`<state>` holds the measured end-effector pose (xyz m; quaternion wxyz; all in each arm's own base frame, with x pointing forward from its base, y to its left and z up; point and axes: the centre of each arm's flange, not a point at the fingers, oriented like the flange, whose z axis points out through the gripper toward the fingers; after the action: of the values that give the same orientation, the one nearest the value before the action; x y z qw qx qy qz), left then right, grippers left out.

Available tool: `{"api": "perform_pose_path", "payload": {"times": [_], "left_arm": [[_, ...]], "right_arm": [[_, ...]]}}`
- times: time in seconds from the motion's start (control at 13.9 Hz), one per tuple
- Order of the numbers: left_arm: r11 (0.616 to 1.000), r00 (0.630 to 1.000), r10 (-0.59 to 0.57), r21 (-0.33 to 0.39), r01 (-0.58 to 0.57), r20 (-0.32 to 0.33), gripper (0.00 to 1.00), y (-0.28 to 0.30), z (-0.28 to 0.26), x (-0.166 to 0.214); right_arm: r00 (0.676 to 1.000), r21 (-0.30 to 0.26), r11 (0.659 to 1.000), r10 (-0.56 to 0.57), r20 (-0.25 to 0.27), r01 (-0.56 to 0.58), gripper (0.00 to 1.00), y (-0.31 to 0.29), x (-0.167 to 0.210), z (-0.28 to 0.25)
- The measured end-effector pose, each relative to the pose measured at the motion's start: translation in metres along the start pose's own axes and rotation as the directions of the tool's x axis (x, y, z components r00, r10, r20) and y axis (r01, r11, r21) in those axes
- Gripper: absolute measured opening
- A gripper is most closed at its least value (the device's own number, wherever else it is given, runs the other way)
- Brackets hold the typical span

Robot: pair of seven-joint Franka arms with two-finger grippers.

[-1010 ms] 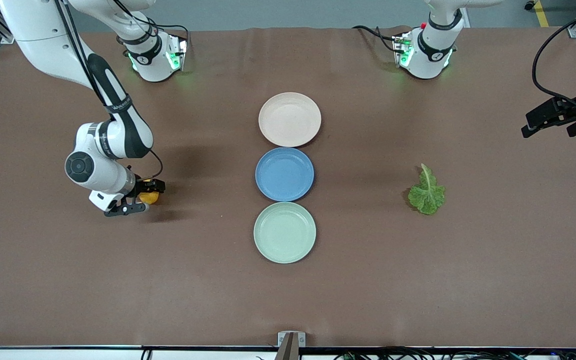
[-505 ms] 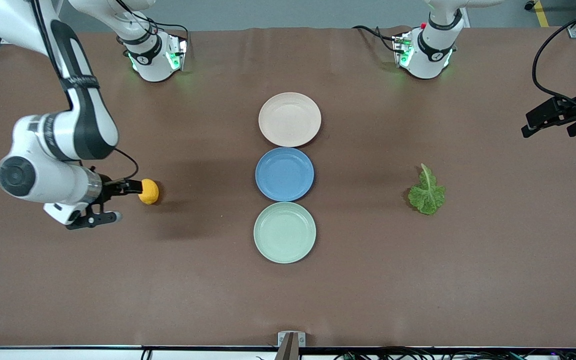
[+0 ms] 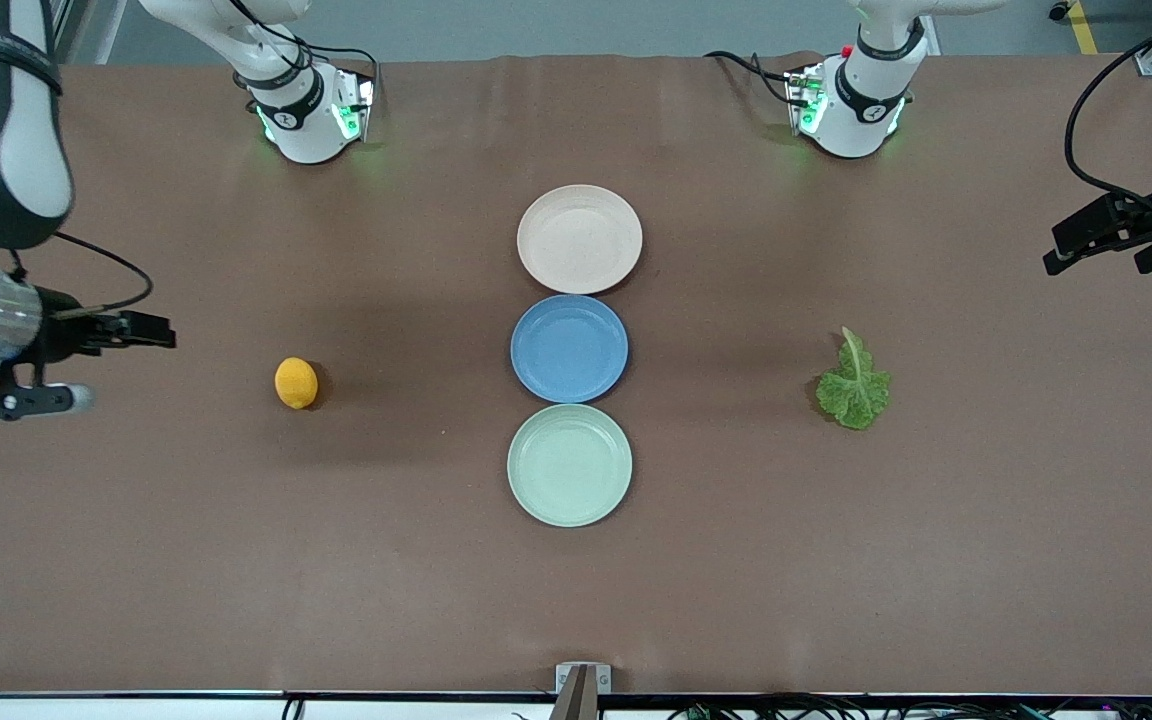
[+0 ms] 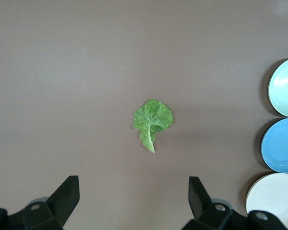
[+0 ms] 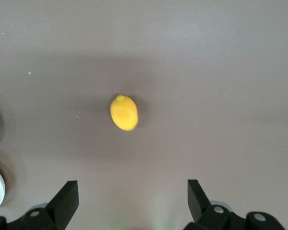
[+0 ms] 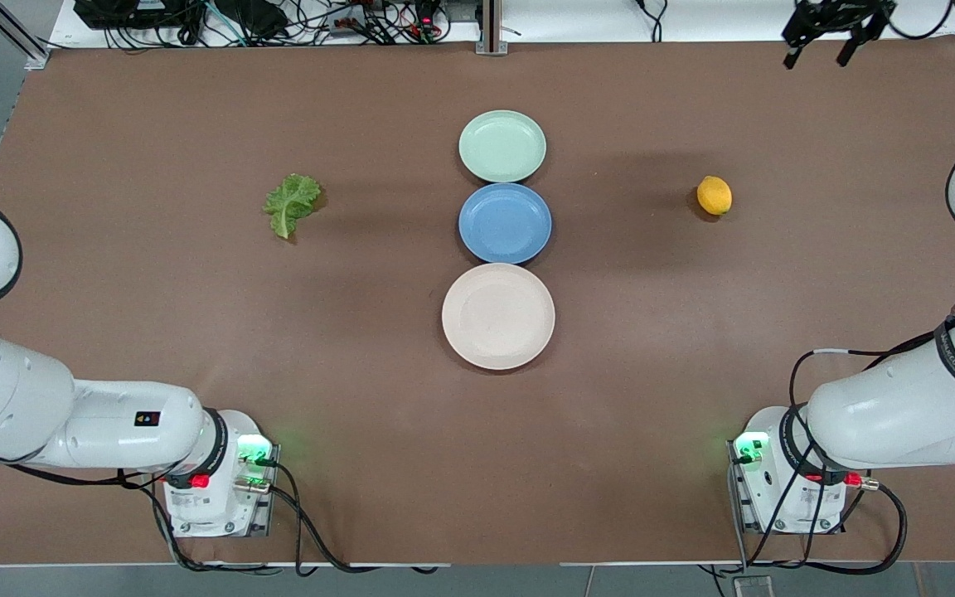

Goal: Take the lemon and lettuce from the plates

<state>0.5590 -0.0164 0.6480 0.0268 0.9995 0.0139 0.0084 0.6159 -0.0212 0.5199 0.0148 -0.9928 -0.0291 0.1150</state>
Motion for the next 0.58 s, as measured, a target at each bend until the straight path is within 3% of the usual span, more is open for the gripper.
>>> {"api": "perform_pose_path", "payload": {"times": [0.29, 0.58], "left_arm": [[1.0, 1.0, 0.0, 0.0, 0.0, -0.001, 1.0, 0.0, 0.0, 0.0], [1.0, 1.0, 0.0, 0.0, 0.0, -0.001, 1.0, 0.0, -0.001, 0.0]], "right_arm": [[0.998, -0.005, 0.999, 0.046, -0.042, -0.046, 1.0, 0.026, -0.007, -0.029], [0.999, -0.002, 0.999, 0.05, -0.018, -0.05, 1.0, 0.028, -0.012, -0.034]]}}
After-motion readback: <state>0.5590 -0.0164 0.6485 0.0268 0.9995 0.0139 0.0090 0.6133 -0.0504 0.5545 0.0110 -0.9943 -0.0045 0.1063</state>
